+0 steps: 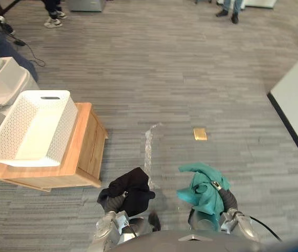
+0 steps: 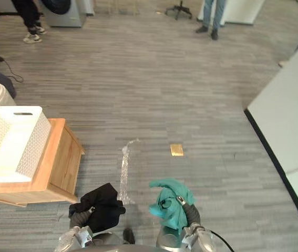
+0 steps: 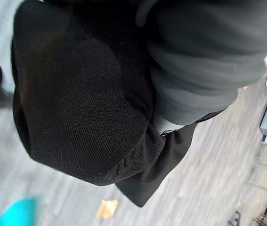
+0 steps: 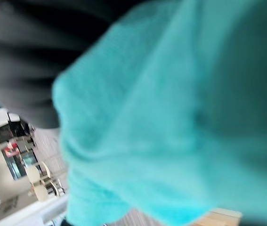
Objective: Tidy the bed and pick cloth on bed and put in laundry
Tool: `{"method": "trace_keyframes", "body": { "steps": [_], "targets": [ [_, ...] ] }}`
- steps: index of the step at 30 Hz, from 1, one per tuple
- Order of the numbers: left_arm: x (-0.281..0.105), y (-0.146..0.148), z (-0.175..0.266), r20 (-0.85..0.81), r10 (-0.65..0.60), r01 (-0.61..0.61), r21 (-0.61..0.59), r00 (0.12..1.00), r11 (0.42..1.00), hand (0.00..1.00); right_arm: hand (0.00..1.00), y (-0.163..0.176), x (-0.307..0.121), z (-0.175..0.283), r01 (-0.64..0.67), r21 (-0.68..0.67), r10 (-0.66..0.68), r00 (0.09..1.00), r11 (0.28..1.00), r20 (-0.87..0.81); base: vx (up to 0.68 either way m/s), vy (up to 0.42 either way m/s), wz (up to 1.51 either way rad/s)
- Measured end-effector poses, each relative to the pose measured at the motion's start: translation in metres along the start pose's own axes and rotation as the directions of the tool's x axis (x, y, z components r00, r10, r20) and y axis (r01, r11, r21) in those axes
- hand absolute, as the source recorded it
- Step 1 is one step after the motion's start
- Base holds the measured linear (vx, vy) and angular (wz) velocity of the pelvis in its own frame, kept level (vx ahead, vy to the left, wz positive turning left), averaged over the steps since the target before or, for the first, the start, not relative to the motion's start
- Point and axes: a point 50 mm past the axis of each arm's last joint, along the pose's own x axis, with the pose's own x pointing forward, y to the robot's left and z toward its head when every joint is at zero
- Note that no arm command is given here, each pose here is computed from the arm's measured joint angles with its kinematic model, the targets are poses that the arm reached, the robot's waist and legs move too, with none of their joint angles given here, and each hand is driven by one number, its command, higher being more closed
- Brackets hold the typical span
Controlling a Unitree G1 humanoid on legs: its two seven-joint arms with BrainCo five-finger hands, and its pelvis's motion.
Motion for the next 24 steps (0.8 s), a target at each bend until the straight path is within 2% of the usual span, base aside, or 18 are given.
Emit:
{"method": "trace_keyframes", "body": {
  "steps": [3, 7, 11, 15, 21, 24],
  "targets": [
    [0.001, 0.0, 0.0, -0.011, -0.003, 0.003, 0.008, 1.0, 1.0, 1.0, 1.0, 0.006, 0.001, -0.001, -0.013, 0.01, 0.013, 1.0, 1.0, 0.016, 0.52, -0.326, 1.16],
    [-0.009, 0.018, -0.017, -0.066, 0.051, -0.05, 0.02, 0.997, 0.999, 1.0, 1.0, 0.005, 0.002, 0.0, -0.023, -0.004, 0.023, 1.0, 1.0, 0.021, 0.6, -0.475, 0.9],
    [-0.011, 0.008, -0.029, -0.099, 0.043, -0.047, -0.035, 0.994, 0.998, 1.0, 1.0, 0.006, 0.019, 0.021, -0.066, -0.073, 0.069, 0.996, 0.995, 0.048, 0.53, -0.435, 0.46],
    [-0.008, 0.004, -0.019, -0.051, 0.016, -0.02, -0.081, 0.999, 0.997, 1.0, 1.0, 0.001, 0.017, 0.015, -0.061, -0.105, 0.062, 0.998, 0.993, 0.01, 0.4, -0.333, 1.12],
    [-0.009, -0.006, -0.011, -0.007, -0.017, 0.016, -0.123, 1.0, 0.992, 1.0, 1.0, 0.003, 0.024, 0.023, -0.082, -0.142, 0.085, 0.996, 0.986, 0.015, 0.34, -0.123, 1.0],
    [-0.009, -0.002, -0.005, 0.017, -0.033, 0.034, -0.073, 0.999, 0.997, 1.0, 1.0, 0.006, 0.026, 0.02, -0.06, -0.12, 0.06, 0.998, 0.991, -0.003, 0.35, -0.032, 1.33]
  ]
}}
